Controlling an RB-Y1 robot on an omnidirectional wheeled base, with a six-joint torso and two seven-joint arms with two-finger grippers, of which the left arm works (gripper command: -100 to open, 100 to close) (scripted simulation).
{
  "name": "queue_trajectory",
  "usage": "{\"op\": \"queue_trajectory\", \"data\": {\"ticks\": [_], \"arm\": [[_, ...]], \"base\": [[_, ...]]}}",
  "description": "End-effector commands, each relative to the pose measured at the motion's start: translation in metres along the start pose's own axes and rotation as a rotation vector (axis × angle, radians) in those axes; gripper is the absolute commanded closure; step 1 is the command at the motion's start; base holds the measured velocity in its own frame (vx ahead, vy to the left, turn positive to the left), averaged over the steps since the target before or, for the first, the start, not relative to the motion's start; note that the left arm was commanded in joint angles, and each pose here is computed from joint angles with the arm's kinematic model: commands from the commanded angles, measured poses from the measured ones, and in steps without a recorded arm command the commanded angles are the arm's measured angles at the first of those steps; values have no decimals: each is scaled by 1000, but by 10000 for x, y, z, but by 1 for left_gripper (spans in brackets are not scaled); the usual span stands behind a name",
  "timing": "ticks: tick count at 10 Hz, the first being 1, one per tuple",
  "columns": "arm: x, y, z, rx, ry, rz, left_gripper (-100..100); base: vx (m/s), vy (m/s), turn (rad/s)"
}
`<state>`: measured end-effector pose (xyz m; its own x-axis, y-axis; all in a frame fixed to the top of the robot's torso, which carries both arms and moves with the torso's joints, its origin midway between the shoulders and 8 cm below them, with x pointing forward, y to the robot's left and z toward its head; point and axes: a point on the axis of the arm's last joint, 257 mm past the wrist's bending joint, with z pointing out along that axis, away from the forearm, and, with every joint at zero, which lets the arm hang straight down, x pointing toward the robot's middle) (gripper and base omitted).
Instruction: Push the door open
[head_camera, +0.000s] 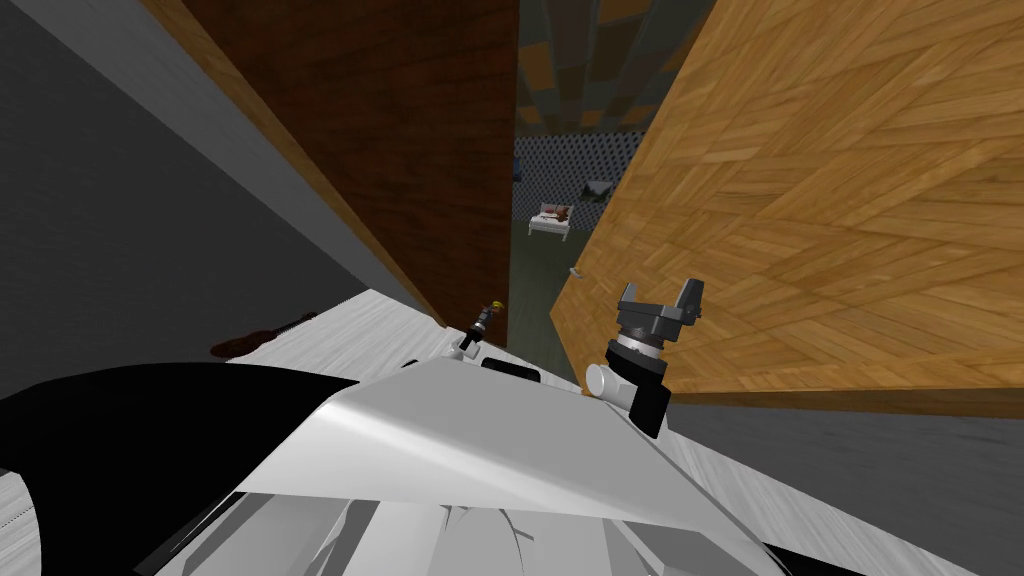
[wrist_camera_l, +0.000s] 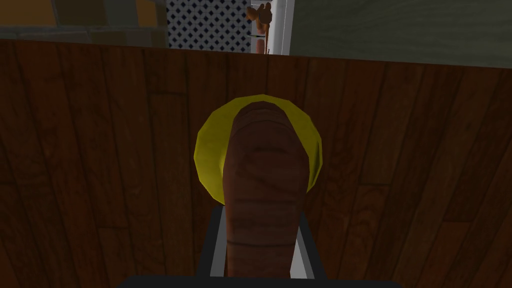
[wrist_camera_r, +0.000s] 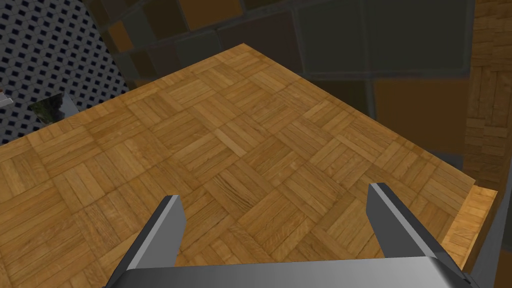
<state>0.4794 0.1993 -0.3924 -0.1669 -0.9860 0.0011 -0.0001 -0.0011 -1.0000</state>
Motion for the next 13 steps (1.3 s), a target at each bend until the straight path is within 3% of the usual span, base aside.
{"op": "queue_trajectory", "data": {"ticks": [1,3,11,13], "arm": [[3,-13,6,4,0,-1,100],[-72,3,-5,-1,-18,7,100],[-383,-38,4,7,-102,33,100],[-508,-55,2,10,-142,41,100]], "base": [[-9,1,2],[52,-16,27],[171,-58,58],[168,-63,90]]}}
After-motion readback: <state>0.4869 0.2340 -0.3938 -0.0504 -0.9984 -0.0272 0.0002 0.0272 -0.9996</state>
